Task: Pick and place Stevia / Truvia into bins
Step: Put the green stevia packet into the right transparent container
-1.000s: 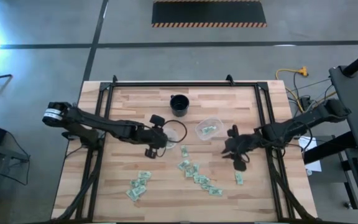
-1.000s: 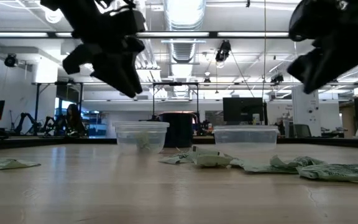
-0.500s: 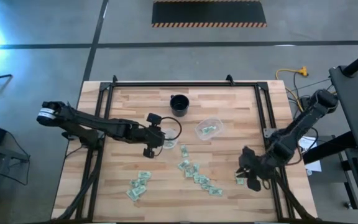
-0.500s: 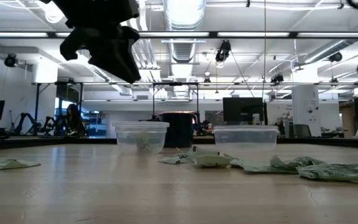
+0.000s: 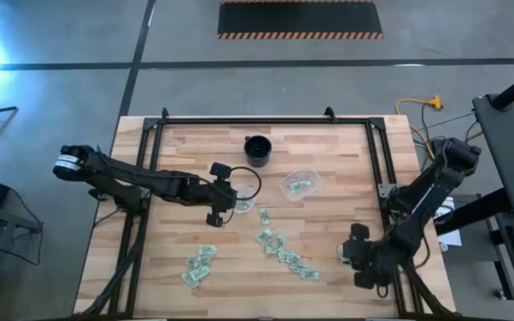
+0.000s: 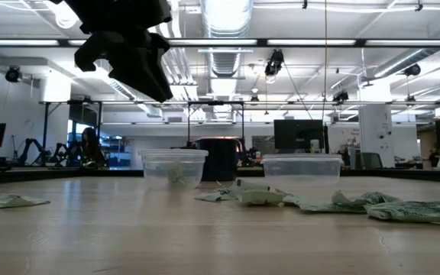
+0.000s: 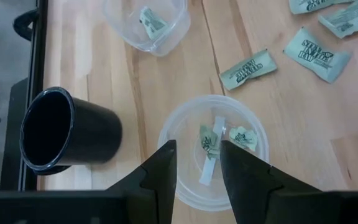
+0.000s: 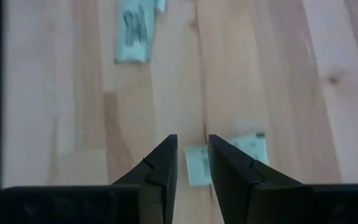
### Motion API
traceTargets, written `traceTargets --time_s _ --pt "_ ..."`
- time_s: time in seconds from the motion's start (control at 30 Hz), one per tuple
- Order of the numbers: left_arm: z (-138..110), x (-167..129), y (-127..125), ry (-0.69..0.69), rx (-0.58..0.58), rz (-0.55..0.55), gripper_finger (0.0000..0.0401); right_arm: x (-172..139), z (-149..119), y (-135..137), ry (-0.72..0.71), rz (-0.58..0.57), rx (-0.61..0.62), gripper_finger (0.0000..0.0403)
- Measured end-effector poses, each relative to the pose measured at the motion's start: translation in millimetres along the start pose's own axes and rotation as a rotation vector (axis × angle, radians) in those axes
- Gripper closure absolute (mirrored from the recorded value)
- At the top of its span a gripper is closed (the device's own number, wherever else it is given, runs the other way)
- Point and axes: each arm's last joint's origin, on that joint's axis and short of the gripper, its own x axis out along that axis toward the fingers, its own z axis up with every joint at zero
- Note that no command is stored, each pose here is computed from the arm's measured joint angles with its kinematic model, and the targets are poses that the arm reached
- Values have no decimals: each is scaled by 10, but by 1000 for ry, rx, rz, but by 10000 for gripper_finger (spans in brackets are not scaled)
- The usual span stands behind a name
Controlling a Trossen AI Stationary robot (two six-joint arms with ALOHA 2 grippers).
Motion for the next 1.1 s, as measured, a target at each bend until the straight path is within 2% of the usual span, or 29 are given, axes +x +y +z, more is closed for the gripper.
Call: traceTargets --time_s 0.13,0.23,0.47,0.67,0.87,1.1 --pt "10 -5 4 -4 -1 1 294 -12 -29 217 57 -128 -63 321" --pt "26 -14 12 -13 -4 4 294 25 -54 358 18 -206 -109 321" --pt "31 -17 15 -13 -4 7 294 162 -93 437 71 -247 -75 315" --pt "30 -17 15 -13 -5 7 294 168 -105 422 78 -247 -46 271" --pt "29 -17 17 -11 -5 13 294 237 -138 413 103 -273 -103 232" --pt "32 -17 17 -14 -6 14 294 375 -192 395 146 -319 -127 227"
